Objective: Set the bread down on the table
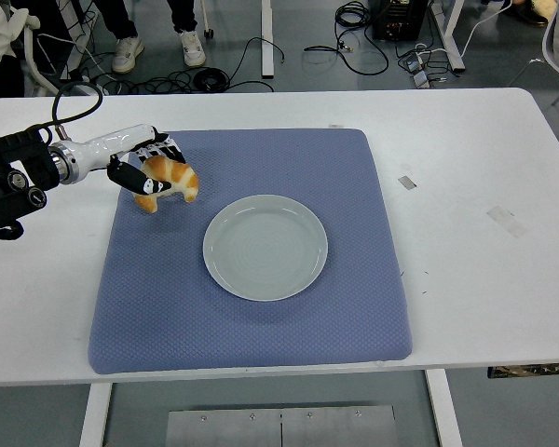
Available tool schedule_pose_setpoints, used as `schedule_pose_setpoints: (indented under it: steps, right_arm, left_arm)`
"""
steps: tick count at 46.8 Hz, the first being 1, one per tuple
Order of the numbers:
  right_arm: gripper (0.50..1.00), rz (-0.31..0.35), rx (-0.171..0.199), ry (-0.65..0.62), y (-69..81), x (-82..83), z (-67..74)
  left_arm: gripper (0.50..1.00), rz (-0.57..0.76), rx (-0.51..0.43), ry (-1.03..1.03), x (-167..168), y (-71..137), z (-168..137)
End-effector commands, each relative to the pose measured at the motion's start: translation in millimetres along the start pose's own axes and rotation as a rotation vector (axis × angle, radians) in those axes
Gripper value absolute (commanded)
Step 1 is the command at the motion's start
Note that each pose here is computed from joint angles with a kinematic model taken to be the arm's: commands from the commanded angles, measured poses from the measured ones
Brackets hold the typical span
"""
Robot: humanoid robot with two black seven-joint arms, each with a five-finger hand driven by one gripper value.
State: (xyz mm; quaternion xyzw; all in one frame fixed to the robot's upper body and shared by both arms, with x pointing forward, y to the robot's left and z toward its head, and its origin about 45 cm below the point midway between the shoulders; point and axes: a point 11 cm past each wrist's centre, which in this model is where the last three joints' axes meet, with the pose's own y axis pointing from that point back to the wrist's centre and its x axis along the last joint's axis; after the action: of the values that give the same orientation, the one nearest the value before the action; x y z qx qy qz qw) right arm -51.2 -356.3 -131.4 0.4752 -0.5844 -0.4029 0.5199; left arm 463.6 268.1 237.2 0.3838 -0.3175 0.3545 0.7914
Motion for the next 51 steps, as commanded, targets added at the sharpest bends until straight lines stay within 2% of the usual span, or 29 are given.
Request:
schedule_pose_setpoints:
  steps: [1, 29, 30, 32, 36, 40, 51]
  right_arm:
    - [1.0, 0.0, 0.0, -0.001, 0.0, 0.0, 0.1]
    - [1.0, 0.0, 0.0, -0.001, 0.0, 0.0, 0.1]
    - [1.0, 0.0, 0.0, -0.001, 0.0, 0.0, 0.1]
    - [1.0, 0.0, 0.0, -0.001, 0.0, 0.0, 0.1]
    - [1.0, 0.0, 0.0, -0.001, 0.0, 0.0, 0.1]
    - [1.0, 0.0, 0.0, 0.0, 0.0, 0.0, 0.1]
    - [1.0, 0.0, 0.0, -0.001, 0.0, 0.0, 0.1]
  left_arm:
    - [0.5, -0.007, -0.005, 0.003, -4.4, -2.5, 2.0]
    - [0.5, 0.002, -0.022, 0.012, -14.2, -17.0, 13.2]
    - [0.519, 0.005, -0.023, 0.018, -13.4, -17.2, 14.0]
    - [0.599, 0.009, -0.025, 0.025, -12.3, -17.4, 14.7]
    - [0.698, 0.004, -0.021, 0.026, -13.6, -17.3, 13.7]
    - [0.728, 0.0, -0.02, 0.027, -15.2, -17.5, 13.6]
    - [0.757, -0.003, -0.018, 0.026, -15.2, -17.5, 13.4]
